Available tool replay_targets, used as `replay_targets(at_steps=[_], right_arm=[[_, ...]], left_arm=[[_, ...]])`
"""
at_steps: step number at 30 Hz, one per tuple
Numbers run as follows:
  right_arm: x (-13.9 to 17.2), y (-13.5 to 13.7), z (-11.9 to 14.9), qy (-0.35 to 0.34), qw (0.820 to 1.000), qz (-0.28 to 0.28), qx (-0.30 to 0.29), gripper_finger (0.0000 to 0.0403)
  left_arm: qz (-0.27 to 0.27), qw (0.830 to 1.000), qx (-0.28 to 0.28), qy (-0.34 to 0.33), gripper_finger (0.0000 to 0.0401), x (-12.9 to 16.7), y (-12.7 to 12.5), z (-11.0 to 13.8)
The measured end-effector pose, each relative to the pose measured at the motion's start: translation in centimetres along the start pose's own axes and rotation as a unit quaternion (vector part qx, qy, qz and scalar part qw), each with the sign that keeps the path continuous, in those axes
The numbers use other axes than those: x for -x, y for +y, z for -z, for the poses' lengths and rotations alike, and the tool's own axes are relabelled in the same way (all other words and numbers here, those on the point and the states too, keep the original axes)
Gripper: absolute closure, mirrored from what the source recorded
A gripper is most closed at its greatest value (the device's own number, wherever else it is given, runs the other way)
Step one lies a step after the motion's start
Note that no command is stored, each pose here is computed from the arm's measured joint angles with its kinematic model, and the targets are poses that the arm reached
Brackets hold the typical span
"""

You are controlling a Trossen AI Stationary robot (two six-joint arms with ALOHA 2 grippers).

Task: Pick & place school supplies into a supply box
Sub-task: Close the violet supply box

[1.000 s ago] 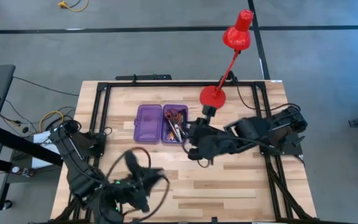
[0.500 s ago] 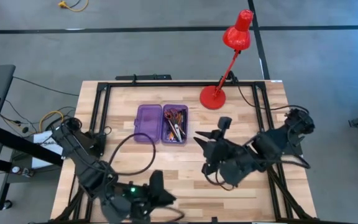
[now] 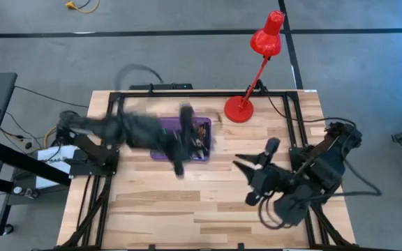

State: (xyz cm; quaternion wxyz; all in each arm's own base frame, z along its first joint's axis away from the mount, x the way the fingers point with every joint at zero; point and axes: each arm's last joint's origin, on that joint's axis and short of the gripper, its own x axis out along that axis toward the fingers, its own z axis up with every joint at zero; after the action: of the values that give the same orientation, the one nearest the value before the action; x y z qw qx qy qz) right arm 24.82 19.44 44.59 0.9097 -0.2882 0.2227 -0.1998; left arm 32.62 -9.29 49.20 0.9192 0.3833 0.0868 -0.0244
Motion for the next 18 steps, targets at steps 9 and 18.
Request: replay_targets(at_steps=[9, 18], right_arm=[[1.2, -8.4, 2.8, 0.035, 0.998, 0.007, -0.043, 0.0321], [1.5, -16.4, 5.4, 0.022, 0.987, -0.138, -0.083, 0.0321]], left_arm=[[0.011, 0.989, 0.14, 0.041, 0.0328, 7.0, 8.8, 7.2], [-0.001, 0.983, 0.169, 0.077, 0.0328, 11.4, 10.1, 13.3]])
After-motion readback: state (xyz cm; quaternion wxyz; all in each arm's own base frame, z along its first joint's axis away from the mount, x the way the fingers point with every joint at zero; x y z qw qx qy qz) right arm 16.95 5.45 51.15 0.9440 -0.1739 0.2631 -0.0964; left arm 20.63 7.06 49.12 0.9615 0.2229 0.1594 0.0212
